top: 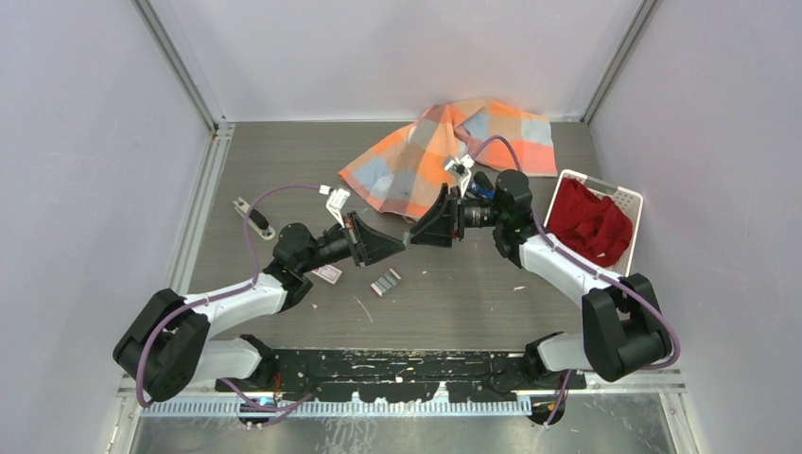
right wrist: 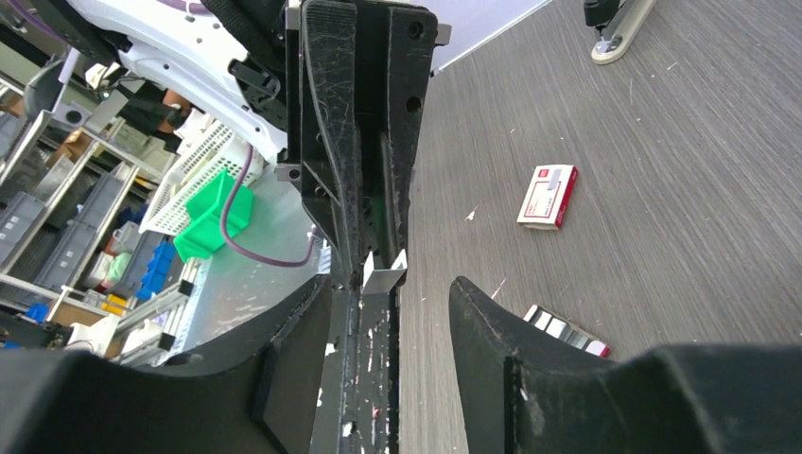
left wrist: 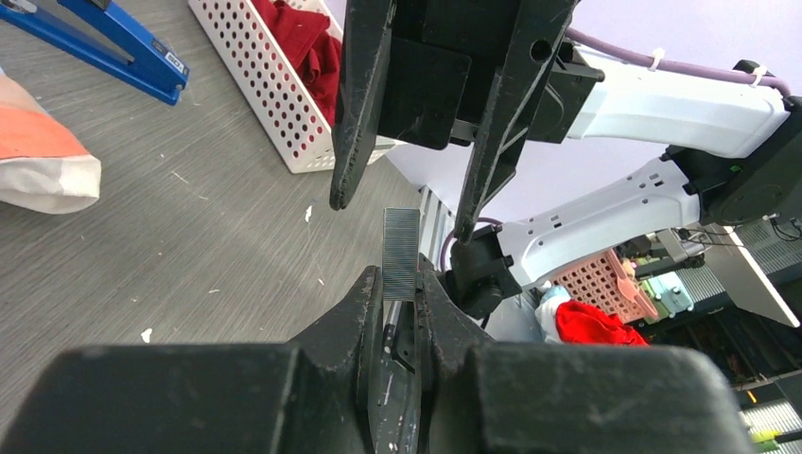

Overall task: Unload the staples from the stapler
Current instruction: Pick up the staple from the center of the board.

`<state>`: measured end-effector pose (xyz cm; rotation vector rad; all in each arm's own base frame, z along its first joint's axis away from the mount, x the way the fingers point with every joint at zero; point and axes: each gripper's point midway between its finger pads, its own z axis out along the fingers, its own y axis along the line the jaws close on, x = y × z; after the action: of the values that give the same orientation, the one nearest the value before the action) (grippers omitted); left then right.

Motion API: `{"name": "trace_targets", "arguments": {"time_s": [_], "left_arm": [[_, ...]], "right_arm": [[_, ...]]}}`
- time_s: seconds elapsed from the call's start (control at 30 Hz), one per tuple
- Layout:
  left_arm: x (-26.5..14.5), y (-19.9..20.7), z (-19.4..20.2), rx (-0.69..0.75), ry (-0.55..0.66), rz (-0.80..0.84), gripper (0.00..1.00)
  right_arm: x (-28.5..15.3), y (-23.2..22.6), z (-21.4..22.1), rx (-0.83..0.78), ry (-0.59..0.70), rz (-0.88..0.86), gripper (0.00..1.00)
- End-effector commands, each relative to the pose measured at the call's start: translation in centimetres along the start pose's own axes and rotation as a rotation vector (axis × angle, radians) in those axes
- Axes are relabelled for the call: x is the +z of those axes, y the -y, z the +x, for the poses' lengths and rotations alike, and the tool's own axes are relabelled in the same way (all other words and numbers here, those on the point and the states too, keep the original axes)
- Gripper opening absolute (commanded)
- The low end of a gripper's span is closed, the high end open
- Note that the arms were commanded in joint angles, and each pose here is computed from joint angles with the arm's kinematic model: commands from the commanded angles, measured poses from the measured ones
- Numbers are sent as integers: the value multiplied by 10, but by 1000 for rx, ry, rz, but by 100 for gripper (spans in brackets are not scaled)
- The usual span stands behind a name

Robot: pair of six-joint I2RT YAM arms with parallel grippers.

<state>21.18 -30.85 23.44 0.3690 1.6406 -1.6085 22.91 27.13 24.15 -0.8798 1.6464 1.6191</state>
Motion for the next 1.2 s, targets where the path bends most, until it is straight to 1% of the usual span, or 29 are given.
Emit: {"name": "trace_targets", "arguments": {"time_s": [0.0, 0.13, 0.57, 0.67, 0.77, 0.87, 1.0, 1.07, 1.17], "left_arm": [[2, 22, -24, 64, 88, 67, 0], [4, 24, -27, 60, 98, 70, 0], [11, 38, -25, 65, 88, 110, 0], [12, 38, -25, 63, 89, 111, 0], [11, 38, -25, 63, 94, 107, 0], [10, 36, -24, 60, 99, 99, 0], [10, 35, -24, 58, 103, 98, 0], [10, 35, -24, 57, 103, 98, 0], [10, 34, -23, 55, 101, 97, 0]], "right_arm": [[1, -20, -21, -43, 67, -32, 54], [2, -26, -24, -49, 88, -38, 53], [10, -25, -19, -18, 84, -39, 49], [10, -24, -19, -16, 82, -39, 47], [10, -24, -19, -16, 81, -39, 43], [10, -24, -18, -16, 79, -40, 43], [10, -24, -18, -17, 77, -41, 38], [10, -24, -18, -17, 76, -41, 33], [10, -25, -19, -20, 74, -44, 23]]}}
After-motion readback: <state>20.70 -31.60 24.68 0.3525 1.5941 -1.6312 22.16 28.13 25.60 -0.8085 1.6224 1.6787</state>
